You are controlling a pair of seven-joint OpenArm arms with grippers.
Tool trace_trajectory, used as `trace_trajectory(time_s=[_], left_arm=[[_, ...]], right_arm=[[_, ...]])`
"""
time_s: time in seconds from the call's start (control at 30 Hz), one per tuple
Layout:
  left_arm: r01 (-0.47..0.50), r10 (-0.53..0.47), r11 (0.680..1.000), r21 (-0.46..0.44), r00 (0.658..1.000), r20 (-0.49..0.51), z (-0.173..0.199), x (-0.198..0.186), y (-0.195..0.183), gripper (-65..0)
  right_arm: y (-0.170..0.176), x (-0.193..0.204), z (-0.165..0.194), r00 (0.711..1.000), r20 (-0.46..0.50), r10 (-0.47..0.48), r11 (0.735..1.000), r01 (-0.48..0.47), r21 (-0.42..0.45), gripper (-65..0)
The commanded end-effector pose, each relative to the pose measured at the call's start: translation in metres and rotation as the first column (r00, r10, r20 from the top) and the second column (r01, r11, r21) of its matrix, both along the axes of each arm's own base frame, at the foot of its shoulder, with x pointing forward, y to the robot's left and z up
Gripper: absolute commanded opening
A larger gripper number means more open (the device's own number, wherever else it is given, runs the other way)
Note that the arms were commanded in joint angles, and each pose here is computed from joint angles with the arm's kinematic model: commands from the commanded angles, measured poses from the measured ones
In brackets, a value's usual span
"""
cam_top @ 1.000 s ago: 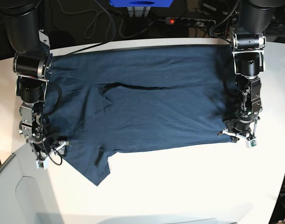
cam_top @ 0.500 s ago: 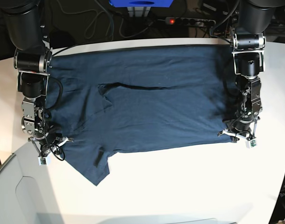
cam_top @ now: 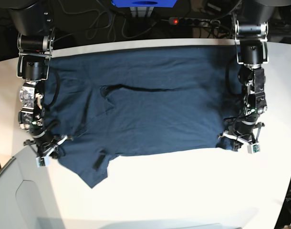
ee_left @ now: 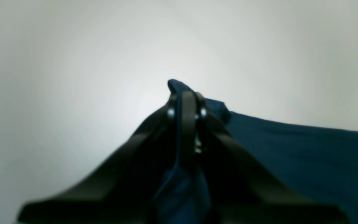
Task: Fold the T-shirt properly
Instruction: 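Grasp the hem corners with both grippers and lift them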
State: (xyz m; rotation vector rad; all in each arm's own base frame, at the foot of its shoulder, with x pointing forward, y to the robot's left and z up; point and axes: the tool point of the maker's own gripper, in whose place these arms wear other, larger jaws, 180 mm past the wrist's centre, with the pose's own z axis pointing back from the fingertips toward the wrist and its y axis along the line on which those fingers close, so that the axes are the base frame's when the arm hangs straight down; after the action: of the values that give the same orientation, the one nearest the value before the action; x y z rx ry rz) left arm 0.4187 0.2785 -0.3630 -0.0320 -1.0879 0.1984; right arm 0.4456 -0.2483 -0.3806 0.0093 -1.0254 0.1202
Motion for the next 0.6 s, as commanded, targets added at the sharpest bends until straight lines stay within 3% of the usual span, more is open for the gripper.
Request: trace_trajectory(time_s=[0.0, 0.2, 0.57], left_arm=[[0.001, -0.003, 1.0, 0.021, 0.998, 0.057, 0.02, 0.005, 0.005, -65.0], [-0.051, 0.048, 0.998, 0.025, 0.991, 0.123, 0.04, -0.024, 0.024, -65.0], [0.009, -0.012, 1.0, 0.022, 0.99, 0.139, 0.042, -0.067, -0.012, -65.0]], right_arm=[[-0.019, 0.007, 0.021, 0.997, 0.065, -0.041, 0.999, 0.041, -0.003, -64.9], [-0.044, -0.011, 0.025, 0.995, 0.06, -0.083, 0.997, 0.083, 0.005, -64.9], [-0.038, -0.045, 0.024, 0.996, 0.071, -0.046, 0.998, 0.049, -0.049, -64.9]])
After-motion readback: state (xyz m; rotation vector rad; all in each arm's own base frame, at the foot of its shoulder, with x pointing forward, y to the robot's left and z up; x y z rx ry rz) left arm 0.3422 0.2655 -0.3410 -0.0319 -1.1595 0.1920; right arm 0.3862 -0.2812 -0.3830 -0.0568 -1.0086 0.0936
